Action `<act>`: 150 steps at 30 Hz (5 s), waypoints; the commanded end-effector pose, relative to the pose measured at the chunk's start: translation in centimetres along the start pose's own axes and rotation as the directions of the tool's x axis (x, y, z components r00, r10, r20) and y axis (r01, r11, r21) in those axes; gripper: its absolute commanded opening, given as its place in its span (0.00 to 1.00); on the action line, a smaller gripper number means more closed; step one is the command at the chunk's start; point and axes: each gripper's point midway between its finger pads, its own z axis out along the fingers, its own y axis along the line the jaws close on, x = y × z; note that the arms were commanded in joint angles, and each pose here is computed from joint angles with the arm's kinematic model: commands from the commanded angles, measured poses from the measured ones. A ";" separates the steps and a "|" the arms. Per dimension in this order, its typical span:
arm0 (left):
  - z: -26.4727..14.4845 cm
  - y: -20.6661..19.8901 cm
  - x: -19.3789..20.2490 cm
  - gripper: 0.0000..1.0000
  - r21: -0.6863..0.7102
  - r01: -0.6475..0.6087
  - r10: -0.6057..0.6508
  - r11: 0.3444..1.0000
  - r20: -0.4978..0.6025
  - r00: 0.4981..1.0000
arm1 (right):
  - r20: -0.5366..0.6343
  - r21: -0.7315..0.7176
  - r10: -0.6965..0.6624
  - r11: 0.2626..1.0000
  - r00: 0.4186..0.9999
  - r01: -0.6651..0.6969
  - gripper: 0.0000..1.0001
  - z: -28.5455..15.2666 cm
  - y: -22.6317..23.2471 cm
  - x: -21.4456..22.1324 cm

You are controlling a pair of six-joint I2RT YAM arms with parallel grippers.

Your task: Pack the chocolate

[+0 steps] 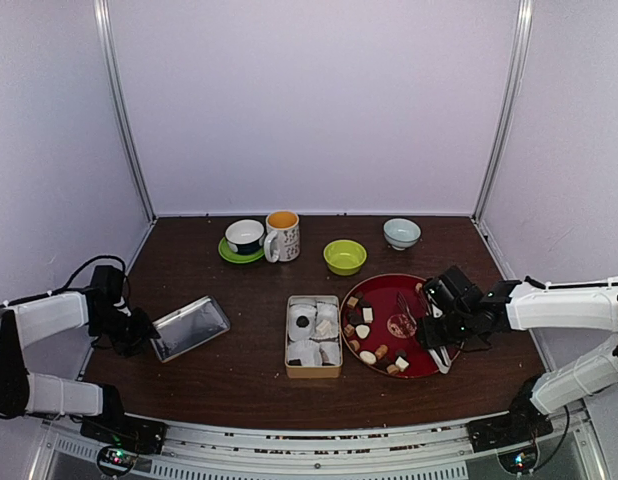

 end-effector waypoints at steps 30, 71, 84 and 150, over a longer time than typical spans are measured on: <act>-0.8 -1.0 -2.2 0.00 -0.145 -0.046 0.053 0.988 0.041 0.998 | 0.212 -0.120 0.015 0.993 0.977 0.011 0.75 -5.0 1.7 -5.2; -16.0 -23.1 -1.0 0.00 0.568 -0.702 0.324 0.430 0.629 0.707 | 0.514 -0.623 0.020 0.696 0.858 0.357 0.96 -20.4 15.7 -11.9; -15.0 -25.6 0.0 0.00 0.515 -0.755 0.350 0.406 0.675 0.649 | 0.482 -0.768 -0.036 0.464 0.875 0.442 0.74 -22.6 23.5 -11.9; -17.8 -26.3 2.9 0.53 0.539 -0.761 0.382 0.360 0.659 0.648 | 0.552 -0.443 -0.222 0.738 0.803 0.509 0.00 -16.4 21.0 -15.3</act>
